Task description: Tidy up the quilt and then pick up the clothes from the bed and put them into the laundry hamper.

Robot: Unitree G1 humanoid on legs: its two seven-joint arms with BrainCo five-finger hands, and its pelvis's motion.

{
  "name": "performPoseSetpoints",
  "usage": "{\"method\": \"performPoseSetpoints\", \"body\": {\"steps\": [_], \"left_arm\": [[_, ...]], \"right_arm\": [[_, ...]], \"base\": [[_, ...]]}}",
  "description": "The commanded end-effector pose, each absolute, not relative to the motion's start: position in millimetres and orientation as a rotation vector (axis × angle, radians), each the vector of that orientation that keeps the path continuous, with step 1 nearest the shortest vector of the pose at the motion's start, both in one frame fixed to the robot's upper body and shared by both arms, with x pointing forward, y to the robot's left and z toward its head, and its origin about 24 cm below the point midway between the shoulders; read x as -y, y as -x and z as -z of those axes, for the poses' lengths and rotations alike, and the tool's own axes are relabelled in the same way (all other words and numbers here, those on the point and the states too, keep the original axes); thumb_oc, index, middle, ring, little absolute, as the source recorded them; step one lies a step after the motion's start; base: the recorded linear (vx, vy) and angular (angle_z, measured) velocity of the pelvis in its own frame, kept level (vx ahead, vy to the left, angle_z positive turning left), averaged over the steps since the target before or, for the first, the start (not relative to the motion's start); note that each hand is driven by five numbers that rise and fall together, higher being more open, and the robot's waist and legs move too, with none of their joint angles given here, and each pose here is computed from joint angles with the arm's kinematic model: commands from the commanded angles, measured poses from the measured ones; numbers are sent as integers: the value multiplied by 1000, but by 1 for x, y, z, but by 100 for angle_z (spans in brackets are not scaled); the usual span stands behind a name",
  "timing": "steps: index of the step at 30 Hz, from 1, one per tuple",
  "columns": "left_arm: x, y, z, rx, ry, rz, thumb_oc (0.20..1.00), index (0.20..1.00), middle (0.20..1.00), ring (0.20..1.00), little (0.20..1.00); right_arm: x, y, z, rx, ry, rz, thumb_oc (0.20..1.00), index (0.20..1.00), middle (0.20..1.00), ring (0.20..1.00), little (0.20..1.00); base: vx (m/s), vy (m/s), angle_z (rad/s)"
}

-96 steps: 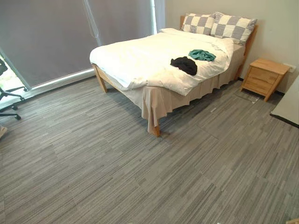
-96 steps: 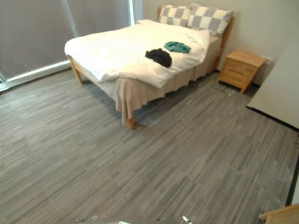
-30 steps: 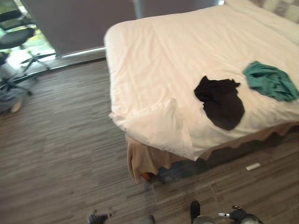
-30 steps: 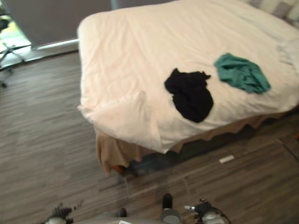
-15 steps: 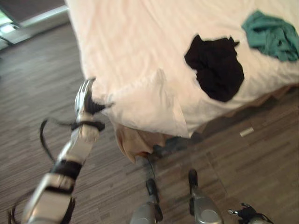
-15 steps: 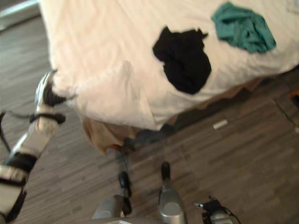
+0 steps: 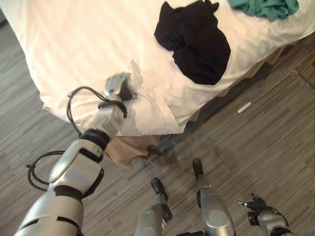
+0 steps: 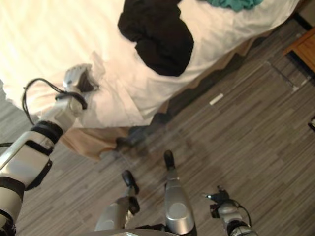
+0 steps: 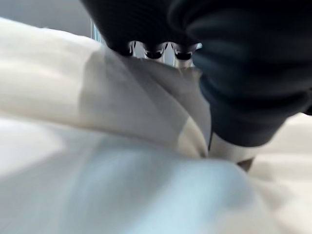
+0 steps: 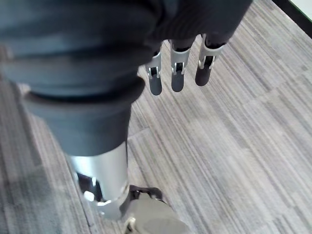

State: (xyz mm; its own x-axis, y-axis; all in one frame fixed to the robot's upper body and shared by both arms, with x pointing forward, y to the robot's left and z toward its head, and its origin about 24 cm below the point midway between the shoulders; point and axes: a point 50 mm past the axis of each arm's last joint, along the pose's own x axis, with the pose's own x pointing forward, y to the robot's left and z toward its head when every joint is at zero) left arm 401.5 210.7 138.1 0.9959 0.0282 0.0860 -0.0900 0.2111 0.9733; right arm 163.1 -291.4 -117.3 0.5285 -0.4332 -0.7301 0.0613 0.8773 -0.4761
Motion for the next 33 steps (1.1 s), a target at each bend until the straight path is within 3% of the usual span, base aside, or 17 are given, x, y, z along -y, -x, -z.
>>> {"method": "performPoseSetpoints", "body": {"steps": [1,4,6,7,9,10,11,14,16,17,20,21,27,30,31,33], "left_arm": [[-244,-373,-64,-286,-1408,13,200,200,200,200,200],[-284,-313,9,-587,-1296,7,200,200,200,200,200],[-292,-294,25,-658,-1259,0,200,200,200,200,200],[-308,-249,59,-816,-1205,-3,1000,1000,1000,1000,1000],[-314,-228,72,-887,-1199,4,1000,1000,1000,1000,1000],[-329,-163,102,-1084,-1101,-37,1000,1000,1000,1000,1000],[-333,-142,109,-1144,-1056,-71,1000,1000,1000,1000,1000],[-336,-103,120,-1238,-1001,-115,1000,1000,1000,1000,1000],[-334,-80,126,-1299,-932,-139,1000,1000,1000,1000,1000],[-336,-75,127,-1307,-892,-180,1000,1000,1000,1000,1000],[-334,-78,127,-1291,-870,-204,1000,1000,1000,1000,1000],[-331,-91,125,-1242,-859,-227,1000,1000,1000,1000,1000],[-297,-138,125,-1071,-901,-113,1000,1000,1000,1000,1000],[-255,-182,121,-901,-958,23,1000,1000,1000,1000,1000],[-237,-201,115,-818,-988,45,1000,1000,1000,1000,1000],[-233,-204,115,-808,-995,49,1000,1000,1000,1000,1000]], "right_arm": [[327,-171,96,-906,334,505,1000,1000,1000,1000,1000],[364,-225,10,-482,405,596,1000,1000,1000,1000,1000],[367,-234,-10,-394,445,593,1000,1000,1000,1000,1000],[372,-250,-53,-229,526,586,1000,1000,1000,1000,1000],[371,-257,-69,-170,549,582,1000,1000,1000,1000,1000],[352,-278,-118,46,623,516,1000,1000,1000,1000,1000],[341,-286,-137,133,653,481,1000,1000,1000,1000,1000],[309,-301,-175,323,669,375,1000,1000,1000,1000,1000],[271,-329,-202,420,624,234,200,200,200,200,200],[237,-348,-228,494,624,120,200,200,200,200,200],[221,-356,-244,536,636,81,200,200,200,200,200],[185,-369,-266,595,623,-13,200,200,200,200,200],[147,-396,-270,514,539,-60,200,200,200,200,200],[118,-406,-216,334,437,-116,200,200,200,200,200],[76,-392,-157,207,414,-265,200,200,200,200,200],[61,-381,-133,152,381,-325,200,200,200,200,200]], "base": [[82,47,13],[65,54,5],[67,28,6],[114,36,18],[53,19,35],[2,24,43],[25,19,29],[-39,-17,44],[-185,-50,51],[-218,-51,28],[-139,-27,40],[-282,-55,60],[-157,-35,24],[-127,-14,45],[-43,2,32],[5,10,5]]}}
